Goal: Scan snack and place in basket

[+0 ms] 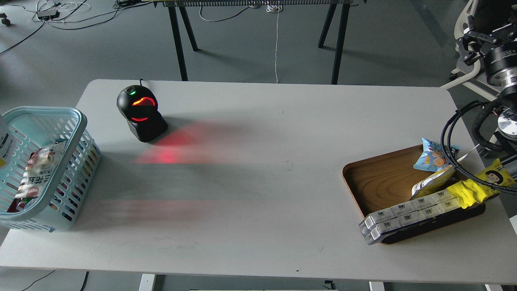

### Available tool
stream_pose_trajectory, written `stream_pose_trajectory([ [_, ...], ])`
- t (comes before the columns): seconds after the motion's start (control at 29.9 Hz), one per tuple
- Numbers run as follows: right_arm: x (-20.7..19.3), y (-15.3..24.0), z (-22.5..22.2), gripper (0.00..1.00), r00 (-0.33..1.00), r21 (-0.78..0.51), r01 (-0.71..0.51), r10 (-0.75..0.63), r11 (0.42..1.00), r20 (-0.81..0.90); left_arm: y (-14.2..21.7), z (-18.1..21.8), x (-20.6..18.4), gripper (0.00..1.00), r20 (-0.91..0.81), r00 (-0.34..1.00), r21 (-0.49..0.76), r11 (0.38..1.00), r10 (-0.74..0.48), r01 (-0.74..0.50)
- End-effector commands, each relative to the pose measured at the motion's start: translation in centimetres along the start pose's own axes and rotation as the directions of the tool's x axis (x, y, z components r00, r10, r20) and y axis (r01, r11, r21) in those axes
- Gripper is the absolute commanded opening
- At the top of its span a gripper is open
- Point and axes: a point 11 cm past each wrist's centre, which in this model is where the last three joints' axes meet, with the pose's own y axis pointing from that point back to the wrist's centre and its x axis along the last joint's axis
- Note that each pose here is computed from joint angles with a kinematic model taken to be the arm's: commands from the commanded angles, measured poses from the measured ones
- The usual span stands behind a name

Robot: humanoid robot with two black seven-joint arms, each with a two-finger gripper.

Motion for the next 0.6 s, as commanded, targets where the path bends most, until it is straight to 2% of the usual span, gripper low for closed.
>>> stream_pose_trajectory([
  [0.0,0.0,0.0,0.0,0.99,1.000,0.000,0.001,-0.001,1.000,0.000,-0.3,0.7,-1.3,0.06,-0.010,1.000,-0.024,0.999,-0.029,0.029],
  [0.07,0.0,0.0,-0.1,0.99,1.000,-0.001,0.000,0.000,1.000,-0.003,-0.5,1.0,-1.4,0.17,-0.008,1.000,-0.034,0.999,-0.026,0.026],
  [0.3,0.1,0.0,-0.3,0.99,1.000,0.001,-0.002,0.002,1.000,-0.007,-1.3,1.9,1.2,0.82,0.063,0.987,-0.071,0.987,0.147,-0.143],
  [0.43,0.3,0.0,-0.6,0.99,1.000,0.003,-0.002,0.003,1.000,-0.014,-2.1,0.6,3.6,0.83,-0.185,0.943,-0.009,0.959,0.278,-0.285],
  [0.57,0.3,0.0,-0.7,0.99,1.000,0.006,-0.002,0.002,1.000,-0.015,-2.6,-1.4,7.7,0.81,-0.459,0.789,0.074,0.902,0.409,-0.425],
])
